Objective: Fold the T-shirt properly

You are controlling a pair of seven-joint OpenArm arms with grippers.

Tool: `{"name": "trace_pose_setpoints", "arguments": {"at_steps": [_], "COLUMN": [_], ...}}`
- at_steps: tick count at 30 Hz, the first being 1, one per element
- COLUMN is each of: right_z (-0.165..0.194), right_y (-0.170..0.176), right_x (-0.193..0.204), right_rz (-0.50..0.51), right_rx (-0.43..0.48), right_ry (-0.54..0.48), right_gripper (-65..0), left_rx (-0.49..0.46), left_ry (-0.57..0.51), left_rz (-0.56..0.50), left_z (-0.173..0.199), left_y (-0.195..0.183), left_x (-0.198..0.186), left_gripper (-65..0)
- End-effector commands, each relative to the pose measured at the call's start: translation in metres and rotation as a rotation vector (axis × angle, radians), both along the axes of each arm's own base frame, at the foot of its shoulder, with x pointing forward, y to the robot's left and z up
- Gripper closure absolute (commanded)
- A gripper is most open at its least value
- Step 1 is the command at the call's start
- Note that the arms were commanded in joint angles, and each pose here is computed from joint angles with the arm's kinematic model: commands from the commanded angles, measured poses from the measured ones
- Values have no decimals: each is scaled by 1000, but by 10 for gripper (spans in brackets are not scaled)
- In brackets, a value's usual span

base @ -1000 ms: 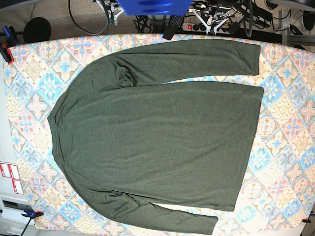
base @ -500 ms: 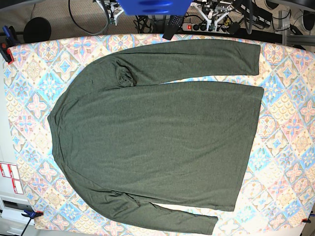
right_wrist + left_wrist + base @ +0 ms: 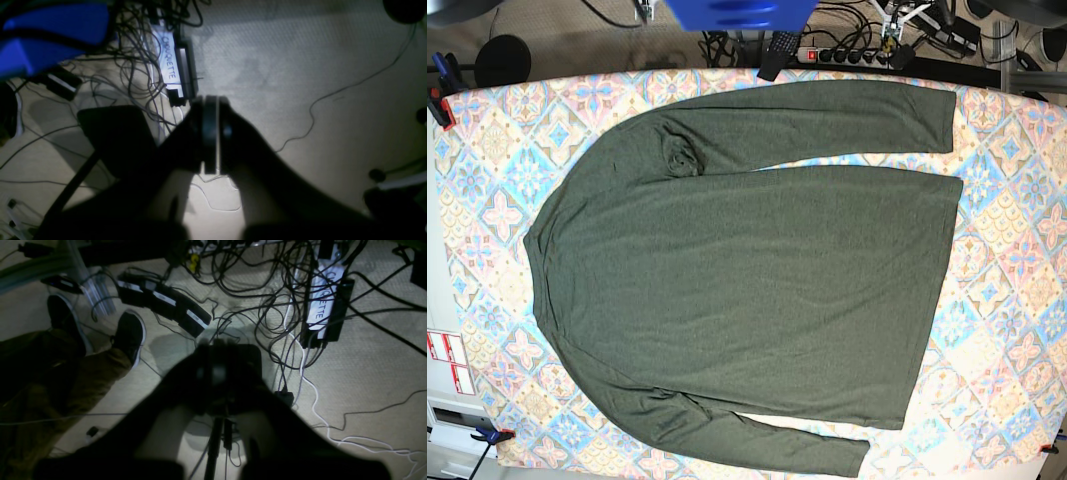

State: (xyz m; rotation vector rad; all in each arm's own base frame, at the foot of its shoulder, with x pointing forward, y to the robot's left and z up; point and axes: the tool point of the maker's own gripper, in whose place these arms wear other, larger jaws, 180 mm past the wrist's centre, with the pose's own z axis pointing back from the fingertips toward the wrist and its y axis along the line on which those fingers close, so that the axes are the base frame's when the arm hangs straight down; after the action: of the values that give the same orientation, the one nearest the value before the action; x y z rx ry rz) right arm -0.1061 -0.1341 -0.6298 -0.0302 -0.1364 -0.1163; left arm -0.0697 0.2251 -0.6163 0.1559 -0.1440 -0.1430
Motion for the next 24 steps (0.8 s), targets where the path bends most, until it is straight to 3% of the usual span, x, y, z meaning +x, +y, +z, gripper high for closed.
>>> {"name": "trace_pose_setpoints", "arguments": {"at_steps": [1, 6, 17, 20, 24], "right_z": [6, 23, 76, 95, 117], "right_y": [-13, -43, -76, -95, -107], "right_x": [-12, -8, 13, 29, 52], "right_rz": [-27, -78, -22, -30, -26], "right_rx": [-31, -101, -175, -221, -255], "right_ry": [5, -58, -174, -229, -278], "right_gripper": [0, 0, 0, 0, 0], "left_rx": [12, 10, -17, -37, -95], "left_ry": [-1, -45, -206, -259, -263], "left_rz": [-9, -42, -115, -100, 5], "left_z": [6, 25, 85, 105, 124], "left_y": [9, 10, -1, 0, -3], "left_x": [-8, -11, 13, 25, 45], "left_gripper": [0, 0, 0, 0, 0]}}
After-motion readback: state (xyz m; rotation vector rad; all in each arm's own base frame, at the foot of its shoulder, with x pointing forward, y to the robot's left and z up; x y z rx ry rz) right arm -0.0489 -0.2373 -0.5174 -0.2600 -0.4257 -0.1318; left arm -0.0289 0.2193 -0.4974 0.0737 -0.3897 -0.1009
